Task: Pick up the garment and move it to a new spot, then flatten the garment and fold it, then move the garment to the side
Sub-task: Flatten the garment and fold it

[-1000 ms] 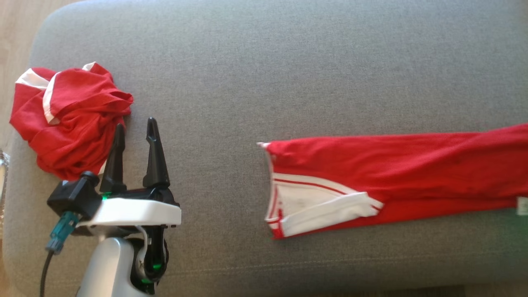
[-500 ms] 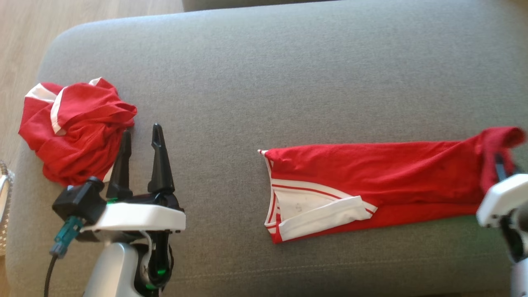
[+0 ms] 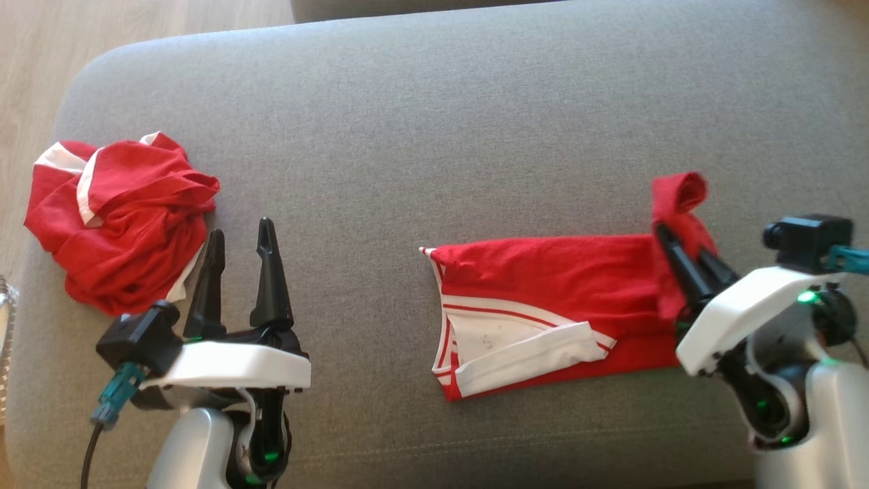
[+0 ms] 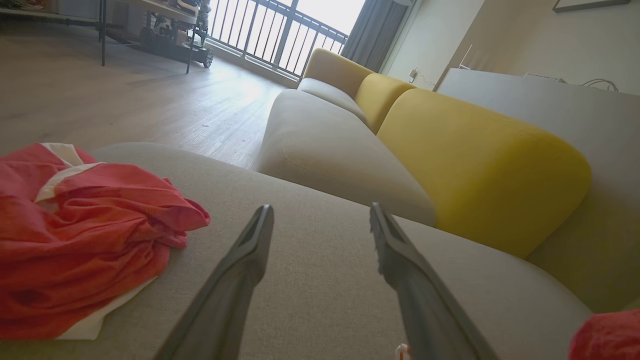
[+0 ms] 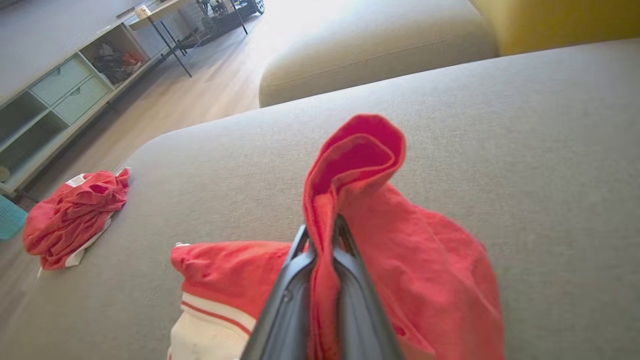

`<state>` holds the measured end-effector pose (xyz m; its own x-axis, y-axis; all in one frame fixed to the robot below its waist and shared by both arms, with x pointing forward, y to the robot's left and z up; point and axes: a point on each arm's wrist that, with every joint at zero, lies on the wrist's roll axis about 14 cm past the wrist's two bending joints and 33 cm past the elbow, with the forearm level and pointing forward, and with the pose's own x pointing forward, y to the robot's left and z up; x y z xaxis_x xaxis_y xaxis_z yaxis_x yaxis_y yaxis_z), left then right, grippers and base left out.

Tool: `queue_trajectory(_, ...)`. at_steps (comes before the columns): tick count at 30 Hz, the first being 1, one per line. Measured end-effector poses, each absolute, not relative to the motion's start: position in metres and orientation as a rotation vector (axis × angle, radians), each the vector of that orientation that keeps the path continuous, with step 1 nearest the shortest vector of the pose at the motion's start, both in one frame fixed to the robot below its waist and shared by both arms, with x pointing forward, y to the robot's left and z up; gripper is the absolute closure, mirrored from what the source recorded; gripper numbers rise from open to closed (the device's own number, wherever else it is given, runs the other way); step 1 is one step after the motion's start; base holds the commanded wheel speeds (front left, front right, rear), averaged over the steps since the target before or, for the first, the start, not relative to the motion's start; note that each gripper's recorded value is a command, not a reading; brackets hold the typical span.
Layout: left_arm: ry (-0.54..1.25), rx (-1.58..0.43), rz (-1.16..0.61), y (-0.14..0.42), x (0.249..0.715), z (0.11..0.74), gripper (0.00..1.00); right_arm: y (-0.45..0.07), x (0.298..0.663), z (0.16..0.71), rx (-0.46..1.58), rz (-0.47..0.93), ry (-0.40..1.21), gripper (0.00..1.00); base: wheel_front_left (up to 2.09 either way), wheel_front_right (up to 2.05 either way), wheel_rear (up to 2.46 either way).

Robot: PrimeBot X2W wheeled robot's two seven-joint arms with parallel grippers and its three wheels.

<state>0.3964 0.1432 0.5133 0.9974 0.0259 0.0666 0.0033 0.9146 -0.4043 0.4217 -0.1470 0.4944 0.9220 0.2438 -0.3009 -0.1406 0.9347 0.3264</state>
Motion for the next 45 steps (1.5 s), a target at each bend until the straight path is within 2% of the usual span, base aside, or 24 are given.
queue_trajectory(6,-0.077,-0.412,0.032,0.15,0.393,0.514,0.0,-0.103,0.41,0.502,0.421,0.349,0.362,1.0,0.0,0.0,0.0)
queue_trajectory(16,-0.08,-0.413,0.055,0.158,0.389,0.515,0.0,-0.037,0.39,0.49,0.475,0.526,0.406,1.0,0.0,0.0,0.0)
queue_trajectory(22,-0.073,-0.41,0.074,0.164,0.387,0.511,0.0,-0.015,0.385,0.465,0.469,0.564,0.462,1.0,0.0,0.0,0.0)
queue_trajectory(31,-0.036,-0.419,0.103,0.17,0.384,0.499,0.0,-0.002,0.399,0.444,0.485,0.567,0.485,1.0,0.0,0.0,0.0)
queue_trajectory(32,-0.032,-0.419,0.106,0.17,0.384,0.497,0.0,0.0,0.399,0.44,0.486,0.57,0.498,0.56,0.0,0.0,0.0)
queue_trajectory(33,-0.029,-0.418,0.109,0.171,0.384,0.496,0.0,0.001,0.399,0.438,0.484,0.573,0.505,0.0,0.0,0.0,0.0)
queue_trajectory(40,-0.019,-0.416,0.109,0.17,0.385,0.493,0.0,0.017,0.39,0.439,0.481,0.627,0.51,0.0,0.0,0.0,0.0)
queue_trajectory(45,-0.023,-0.419,0.09,0.164,0.386,0.495,0.0,0.001,0.404,0.463,0.464,0.589,0.405,0.0,0.0,0.0,0.0)
